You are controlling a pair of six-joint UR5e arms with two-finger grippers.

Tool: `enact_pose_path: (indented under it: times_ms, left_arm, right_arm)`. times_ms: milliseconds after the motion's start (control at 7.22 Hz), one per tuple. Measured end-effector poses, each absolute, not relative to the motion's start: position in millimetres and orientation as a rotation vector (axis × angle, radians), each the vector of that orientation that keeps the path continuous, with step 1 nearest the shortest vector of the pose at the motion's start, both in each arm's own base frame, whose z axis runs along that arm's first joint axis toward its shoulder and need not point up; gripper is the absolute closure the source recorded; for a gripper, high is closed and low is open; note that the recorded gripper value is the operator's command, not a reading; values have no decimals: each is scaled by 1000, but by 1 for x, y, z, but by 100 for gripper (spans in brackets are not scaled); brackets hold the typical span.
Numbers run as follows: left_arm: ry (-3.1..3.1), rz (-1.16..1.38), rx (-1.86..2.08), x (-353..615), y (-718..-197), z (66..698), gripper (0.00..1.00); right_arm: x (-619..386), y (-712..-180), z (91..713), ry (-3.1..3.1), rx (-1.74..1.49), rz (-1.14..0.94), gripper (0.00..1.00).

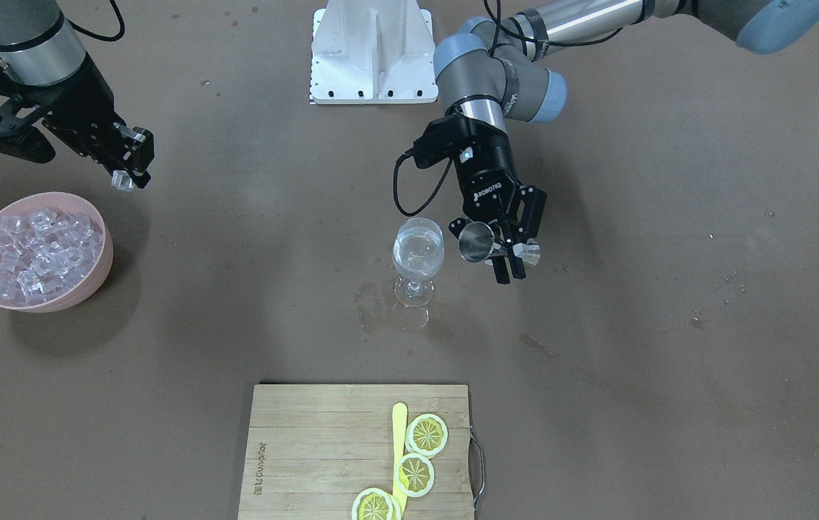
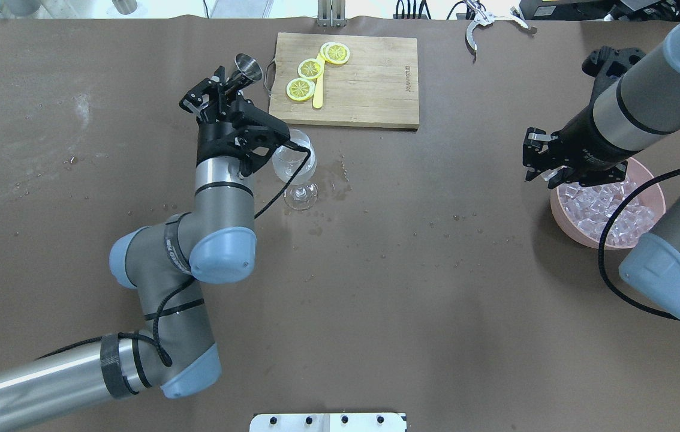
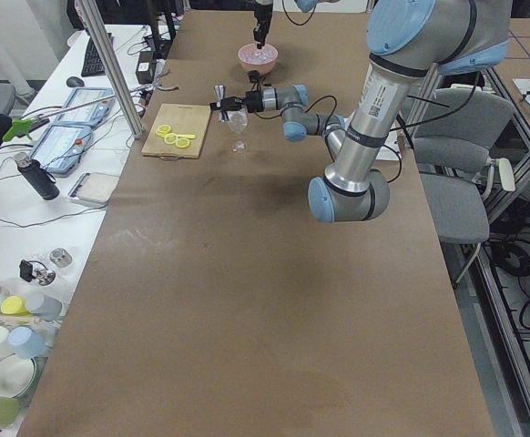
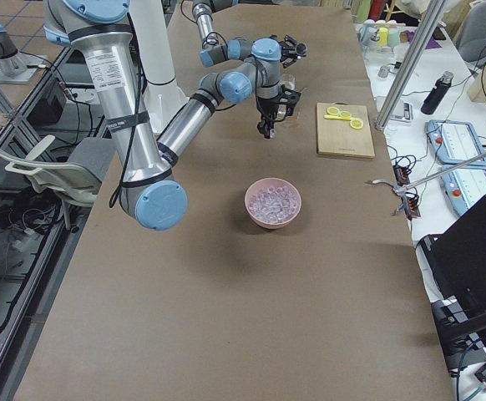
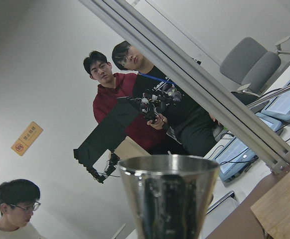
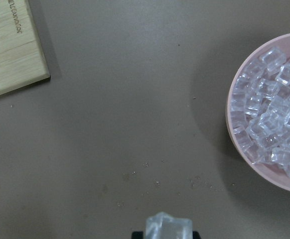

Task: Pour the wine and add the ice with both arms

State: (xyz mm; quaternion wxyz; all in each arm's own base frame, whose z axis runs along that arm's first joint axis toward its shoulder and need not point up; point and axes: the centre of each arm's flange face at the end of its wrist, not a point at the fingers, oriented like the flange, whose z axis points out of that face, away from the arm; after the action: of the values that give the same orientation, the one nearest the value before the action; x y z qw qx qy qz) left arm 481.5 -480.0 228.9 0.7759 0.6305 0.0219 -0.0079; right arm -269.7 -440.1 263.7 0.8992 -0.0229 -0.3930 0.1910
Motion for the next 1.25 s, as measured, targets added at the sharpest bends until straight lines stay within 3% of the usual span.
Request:
enact_pose_path:
  times_ms: [415,1246]
  left_arm:
    - [228,-55,1241,409,-534,319,100]
    - [503,-140,1236,267,-548,531,100]
  right_arm:
    - [-301,-434,214,-805,-71,429,69]
    - [-369,-440,121,-850,-68,448,69]
